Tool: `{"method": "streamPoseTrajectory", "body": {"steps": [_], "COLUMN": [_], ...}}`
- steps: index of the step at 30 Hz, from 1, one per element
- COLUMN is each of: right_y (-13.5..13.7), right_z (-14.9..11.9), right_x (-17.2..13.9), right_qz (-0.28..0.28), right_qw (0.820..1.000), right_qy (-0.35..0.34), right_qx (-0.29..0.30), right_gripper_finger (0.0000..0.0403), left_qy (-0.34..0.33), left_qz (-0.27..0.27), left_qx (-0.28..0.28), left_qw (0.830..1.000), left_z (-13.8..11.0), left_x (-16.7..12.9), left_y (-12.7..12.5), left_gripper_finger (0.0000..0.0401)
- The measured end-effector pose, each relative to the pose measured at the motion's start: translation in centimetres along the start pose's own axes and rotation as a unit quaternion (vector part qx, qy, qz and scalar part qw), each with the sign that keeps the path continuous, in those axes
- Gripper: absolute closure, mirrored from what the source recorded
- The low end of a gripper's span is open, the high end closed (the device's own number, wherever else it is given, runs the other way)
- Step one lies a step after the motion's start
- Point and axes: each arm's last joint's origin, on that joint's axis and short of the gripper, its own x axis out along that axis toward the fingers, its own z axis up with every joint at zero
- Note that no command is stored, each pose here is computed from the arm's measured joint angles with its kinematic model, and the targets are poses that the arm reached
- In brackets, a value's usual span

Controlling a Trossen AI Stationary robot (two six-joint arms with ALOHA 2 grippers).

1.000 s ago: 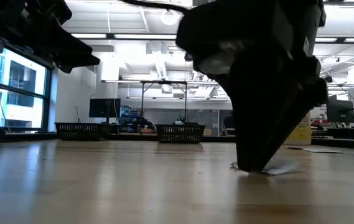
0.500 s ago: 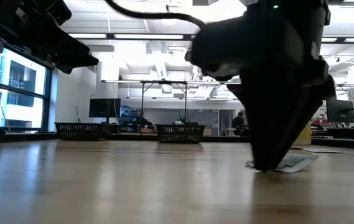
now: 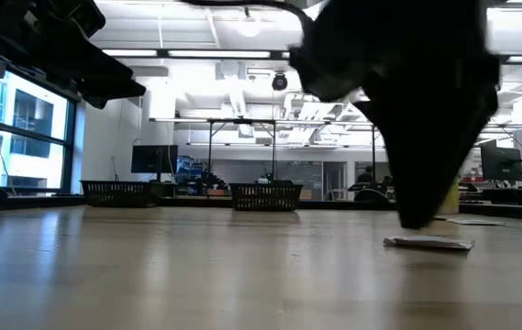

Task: Pick & Place First Aid Supplies
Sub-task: Put the gray towelette pack into the left black bin

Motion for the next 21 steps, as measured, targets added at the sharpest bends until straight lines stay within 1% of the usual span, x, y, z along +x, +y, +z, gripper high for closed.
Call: {"method": "streamPoseTrajectory", "body": {"steps": [6, 13, 17, 21], "right_y": [-1.0, -1.2, -1.6, -1.8], "right_z": [-0.5, -0.5, -0.8, -0.9], "right_x": [1.2, 1.0, 1.4, 1.8], "right_qz": [-0.039, -0.048, -0.059, -0.056], "right_qw": [0.999, 0.999, 0.998, 0.998], "right_qy": [0.001, 0.003, 0.008, 0.009], "right_qx": [-0.004, -0.024, -0.025, -0.027], "right_gripper_finger": [0.0321, 0.0321, 0.0321, 0.0321], "left_qy": [0.001, 0.002, 0.002, 0.002], "left_qz": [-0.002, -0.001, -0.001, -0.001], "left_qx": [0.0, 0.0, 0.0, 0.0], "left_qw": [1.0, 1.0, 1.0, 1.0], "left_z": [0.0, 0.0, 0.0, 0.0], "left_x": [0.0, 0.0, 0.0, 0.0], "left_y": [0.0, 0.0, 0.0, 0.0], "left_gripper_finger": [0.0194, 0.0194, 0.0194, 0.0194]}}
